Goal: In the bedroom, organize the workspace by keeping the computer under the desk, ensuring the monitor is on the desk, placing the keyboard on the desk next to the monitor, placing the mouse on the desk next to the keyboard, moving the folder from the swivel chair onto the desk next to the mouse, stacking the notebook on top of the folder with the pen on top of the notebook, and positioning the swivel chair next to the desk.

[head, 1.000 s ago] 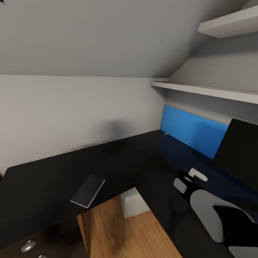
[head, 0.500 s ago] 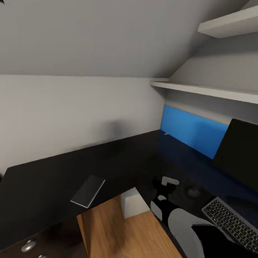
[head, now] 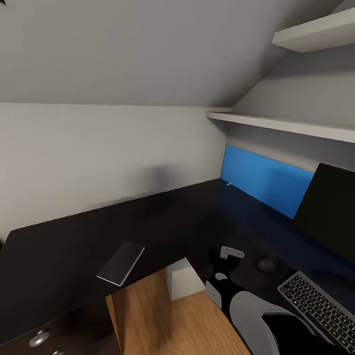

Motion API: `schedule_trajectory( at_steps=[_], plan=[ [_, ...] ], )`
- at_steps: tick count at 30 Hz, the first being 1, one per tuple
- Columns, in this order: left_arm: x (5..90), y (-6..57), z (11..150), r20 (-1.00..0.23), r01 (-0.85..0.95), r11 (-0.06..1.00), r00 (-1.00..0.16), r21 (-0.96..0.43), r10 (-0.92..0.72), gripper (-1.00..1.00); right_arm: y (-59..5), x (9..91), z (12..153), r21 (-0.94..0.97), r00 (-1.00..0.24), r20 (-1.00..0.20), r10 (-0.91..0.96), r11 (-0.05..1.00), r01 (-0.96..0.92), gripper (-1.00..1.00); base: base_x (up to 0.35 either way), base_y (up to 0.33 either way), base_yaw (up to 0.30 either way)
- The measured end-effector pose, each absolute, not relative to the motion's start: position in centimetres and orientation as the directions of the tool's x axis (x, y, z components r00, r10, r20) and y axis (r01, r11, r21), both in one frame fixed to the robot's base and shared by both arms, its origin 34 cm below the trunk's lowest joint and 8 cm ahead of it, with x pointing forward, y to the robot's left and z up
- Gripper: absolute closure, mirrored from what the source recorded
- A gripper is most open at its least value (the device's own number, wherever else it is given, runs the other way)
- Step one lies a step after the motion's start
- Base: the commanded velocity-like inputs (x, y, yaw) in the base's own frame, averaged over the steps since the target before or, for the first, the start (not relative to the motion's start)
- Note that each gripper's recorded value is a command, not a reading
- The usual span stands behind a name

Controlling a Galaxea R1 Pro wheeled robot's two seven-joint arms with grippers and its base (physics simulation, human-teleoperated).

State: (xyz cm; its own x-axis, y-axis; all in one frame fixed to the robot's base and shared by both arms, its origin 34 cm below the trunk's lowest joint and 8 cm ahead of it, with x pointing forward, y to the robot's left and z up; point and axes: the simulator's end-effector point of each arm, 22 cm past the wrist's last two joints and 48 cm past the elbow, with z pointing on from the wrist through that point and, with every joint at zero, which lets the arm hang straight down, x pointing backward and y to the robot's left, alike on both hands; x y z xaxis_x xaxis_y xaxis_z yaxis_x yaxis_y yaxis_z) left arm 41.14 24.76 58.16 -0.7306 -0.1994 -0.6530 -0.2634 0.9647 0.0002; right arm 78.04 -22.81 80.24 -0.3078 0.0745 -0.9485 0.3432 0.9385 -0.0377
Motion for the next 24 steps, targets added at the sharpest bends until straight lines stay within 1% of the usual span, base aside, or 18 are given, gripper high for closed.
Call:
schedule_trajectory(
  at_steps=[10,12,16,24],
  plan=[
    [40.69,25.14,57.84,-0.646,-0.268,0.963,-0.737,0.011,-0.197,-1.00,-23.01,78.12,80.46,-0.034,-0.302,-0.950,0.079,0.935,0.353,-1.00,0.000,0.000,0.000],
    [40.62,25.31,57.78,-0.645,-0.268,0.963,-0.738,0.014,-0.196,-1.00,-23.04,78.12,80.46,-0.034,-0.302,-0.950,0.080,0.934,0.355,-1.00,-0.100,0.000,0.000],
    [40.55,25.39,57.69,-0.643,-0.267,0.964,-0.741,0.016,-0.195,-1.00,-23.06,78.15,80.43,-0.033,-0.301,-0.950,0.081,0.934,0.356,-1.00,-0.325,-0.017,0.088],
    [40.49,25.60,57.65,-0.641,-0.268,0.963,-0.742,0.019,-0.194,-1.00,-23.25,78.03,80.41,-0.035,-0.301,-0.950,0.082,0.930,0.365,-1.00,-0.289,-0.194,0.255]
  ],
)
